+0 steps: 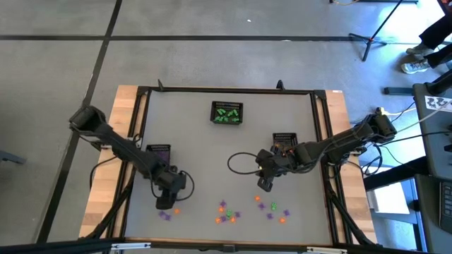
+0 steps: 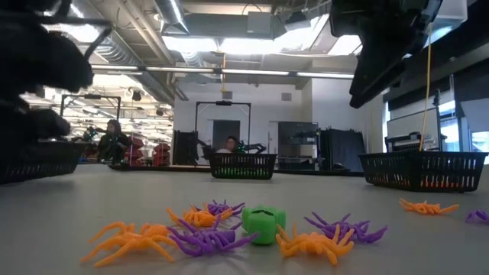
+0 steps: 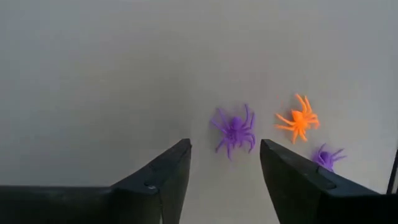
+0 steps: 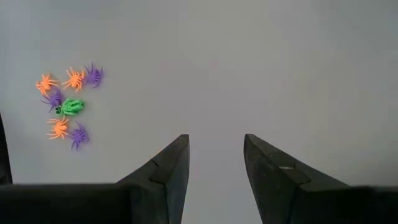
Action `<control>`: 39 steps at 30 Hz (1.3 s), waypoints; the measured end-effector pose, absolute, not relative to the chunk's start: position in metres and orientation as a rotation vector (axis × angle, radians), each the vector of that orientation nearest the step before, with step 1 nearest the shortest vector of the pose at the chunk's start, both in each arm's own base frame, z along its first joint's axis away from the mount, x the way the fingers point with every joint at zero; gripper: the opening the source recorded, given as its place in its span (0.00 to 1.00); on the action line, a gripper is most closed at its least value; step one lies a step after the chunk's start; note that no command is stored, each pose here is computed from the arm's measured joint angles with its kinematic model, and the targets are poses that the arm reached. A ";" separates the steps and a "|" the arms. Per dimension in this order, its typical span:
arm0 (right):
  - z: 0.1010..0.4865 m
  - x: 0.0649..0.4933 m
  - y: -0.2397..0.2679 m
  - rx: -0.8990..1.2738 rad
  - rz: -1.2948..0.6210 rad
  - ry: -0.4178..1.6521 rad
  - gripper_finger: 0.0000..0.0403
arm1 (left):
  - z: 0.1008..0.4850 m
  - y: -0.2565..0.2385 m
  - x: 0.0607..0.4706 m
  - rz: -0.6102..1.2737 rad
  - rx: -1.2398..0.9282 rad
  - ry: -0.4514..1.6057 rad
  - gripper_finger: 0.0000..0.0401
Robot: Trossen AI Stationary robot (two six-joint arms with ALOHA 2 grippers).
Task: Sort Halloween decoration
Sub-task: Adjust the left bin
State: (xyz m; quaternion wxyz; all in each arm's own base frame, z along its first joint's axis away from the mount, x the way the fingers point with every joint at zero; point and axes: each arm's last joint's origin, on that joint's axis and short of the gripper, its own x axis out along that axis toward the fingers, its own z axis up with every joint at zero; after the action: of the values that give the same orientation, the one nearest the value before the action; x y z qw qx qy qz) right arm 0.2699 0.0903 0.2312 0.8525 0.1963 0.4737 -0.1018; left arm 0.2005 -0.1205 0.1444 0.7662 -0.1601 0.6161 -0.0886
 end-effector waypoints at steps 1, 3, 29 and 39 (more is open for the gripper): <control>0.231 0.270 0.090 0.413 -0.215 0.997 0.37 | 0.142 -0.121 0.201 -0.199 -0.351 1.349 0.47; 0.231 0.270 0.090 0.408 -0.213 1.000 0.37 | 0.136 -0.123 0.203 -0.214 -0.358 1.371 0.48; 0.230 0.268 0.093 0.408 -0.109 1.063 0.37 | 0.142 -0.124 0.219 -0.191 -0.355 1.294 0.47; 0.230 0.268 0.091 0.419 -0.184 1.033 0.37 | 0.172 -0.106 0.240 -0.136 -0.334 1.152 0.47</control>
State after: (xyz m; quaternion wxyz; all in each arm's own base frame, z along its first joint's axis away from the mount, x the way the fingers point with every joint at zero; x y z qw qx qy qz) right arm 0.2682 0.0911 0.2302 0.8446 0.1985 0.4897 -0.0871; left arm 0.2396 -0.1055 0.1716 0.8234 -0.1571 0.5416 -0.0640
